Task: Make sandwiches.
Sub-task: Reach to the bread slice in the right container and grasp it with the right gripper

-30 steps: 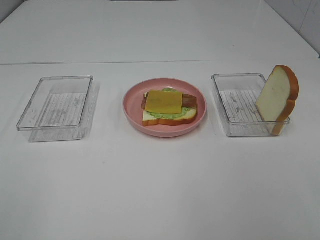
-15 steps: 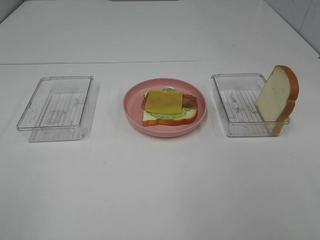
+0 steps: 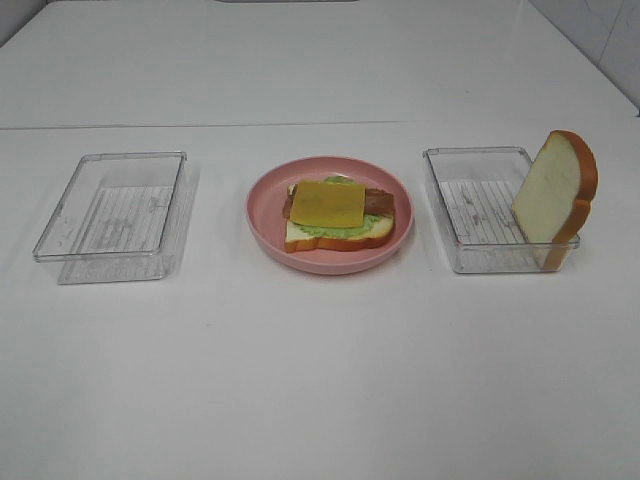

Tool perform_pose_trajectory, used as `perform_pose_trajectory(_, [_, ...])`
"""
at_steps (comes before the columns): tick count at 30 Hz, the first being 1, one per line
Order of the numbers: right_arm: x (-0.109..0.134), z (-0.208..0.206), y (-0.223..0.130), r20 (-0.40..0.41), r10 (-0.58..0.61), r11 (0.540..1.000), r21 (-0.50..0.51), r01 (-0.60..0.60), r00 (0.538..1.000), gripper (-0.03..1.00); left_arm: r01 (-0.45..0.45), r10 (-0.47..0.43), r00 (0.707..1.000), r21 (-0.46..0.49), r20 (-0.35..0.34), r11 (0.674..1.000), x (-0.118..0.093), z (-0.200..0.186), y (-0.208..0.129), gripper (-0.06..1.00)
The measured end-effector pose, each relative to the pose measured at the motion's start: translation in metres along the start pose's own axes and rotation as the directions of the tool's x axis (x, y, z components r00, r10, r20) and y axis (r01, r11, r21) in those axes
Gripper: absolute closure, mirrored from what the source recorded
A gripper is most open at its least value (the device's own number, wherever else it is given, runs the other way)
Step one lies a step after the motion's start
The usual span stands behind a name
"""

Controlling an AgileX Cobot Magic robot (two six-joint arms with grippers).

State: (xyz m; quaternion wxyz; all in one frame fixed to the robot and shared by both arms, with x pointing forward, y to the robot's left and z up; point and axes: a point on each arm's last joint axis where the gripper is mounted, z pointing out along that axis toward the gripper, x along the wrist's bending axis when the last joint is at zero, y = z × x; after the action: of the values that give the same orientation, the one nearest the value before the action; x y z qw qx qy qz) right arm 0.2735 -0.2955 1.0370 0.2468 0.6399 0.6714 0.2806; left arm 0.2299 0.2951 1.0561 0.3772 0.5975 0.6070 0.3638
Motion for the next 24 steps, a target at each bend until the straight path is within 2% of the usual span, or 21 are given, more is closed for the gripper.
perform_pose_trajectory(4, [0.001, 0.013, 0.027, 0.003, 0.006, 0.997, 0.076, -0.006, 1.0, 0.01, 0.0, 0.0, 1.0, 0.0, 0.0, 1.0, 0.0, 0.0, 0.0, -0.03])
perform_pose_trajectory(5, [0.003, 0.023, 0.051, -0.004, 0.016, 0.994, 0.108, -0.016, 1.0, 0.01, 0.0, 0.0, 1.0, 0.0, 0.0, 1.0, 0.0, 0.0, 0.0, -0.03])
perform_pose_trajectory(6, [0.003, 0.023, 0.051, -0.004, 0.016, 0.994, 0.108, -0.016, 1.0, 0.01, 0.0, 0.0, 1.0, 0.0, 0.0, 1.0, 0.0, 0.0, 0.0, -0.03])
perform_pose_trajectory(8, [0.004, 0.038, 0.083, -0.002, 0.023, 0.989, 0.144, -0.023, 1.0, 0.01, 0.0, 0.0, 1.0, 0.0, 0.0, 1.0, 0.0, 0.0, 0.0, -0.03])
perform_pose_trajectory(9, [0.004, 0.038, 0.083, -0.002, 0.023, 0.989, 0.144, -0.023, 1.0, 0.01, 0.0, 0.0, 1.0, 0.0, 0.0, 1.0, 0.0, 0.0, 0.0, -0.03])
perform_pose_trajectory(10, [0.005, 0.054, 0.107, 0.003, 0.021, 0.985, 0.173, -0.021, 1.0, 0.01, 0.0, 0.0, 1.0, 0.0, 0.0, 1.0, 0.0, 0.0, 0.0, -0.03])
perform_pose_trajectory(12, [0.005, 0.063, 0.118, 0.005, 0.021, 0.981, 0.192, -0.021, 1.0, 0.01, 0.0, 0.0, 1.0, 0.0, 0.0, 1.0, 0.0, 0.0, 0.0, -0.03])
perform_pose_trajectory(13, [0.006, 0.085, 0.137, 0.008, 0.02, 0.969, 0.246, -0.022, 1.0, 0.02, 0.0, 0.0, 1.0, 0.0, 0.0, 1.0, 0.0, 0.0, 0.0, -0.03])
perform_pose_trajectory(15, [0.007, 0.093, 0.147, 0.008, 0.018, 0.967, 0.255, -0.02, 1.0, 0.02, 0.0, 0.0, 1.0, 0.0, 0.0, 1.0, 0.0, 0.0, 0.0, -0.03])
perform_pose_trajectory(19, [0.008, 0.139, 0.186, 0.005, 0.012, 0.95, 0.311, -0.013, 1.0, 0.03, 0.0, 0.0, 1.0, 0.0, 0.0, 1.0, 0.0, 0.0, 0.0, -0.03])
perform_pose_trajectory(24, [0.011, 0.169, 0.216, -0.008, 0.03, 0.945, 0.326, -0.026, 1.0, 0.03, 0.0, 0.0, 1.0, 0.0, 0.0, 1.0, 0.0, 0.0, 0.0, -0.03])
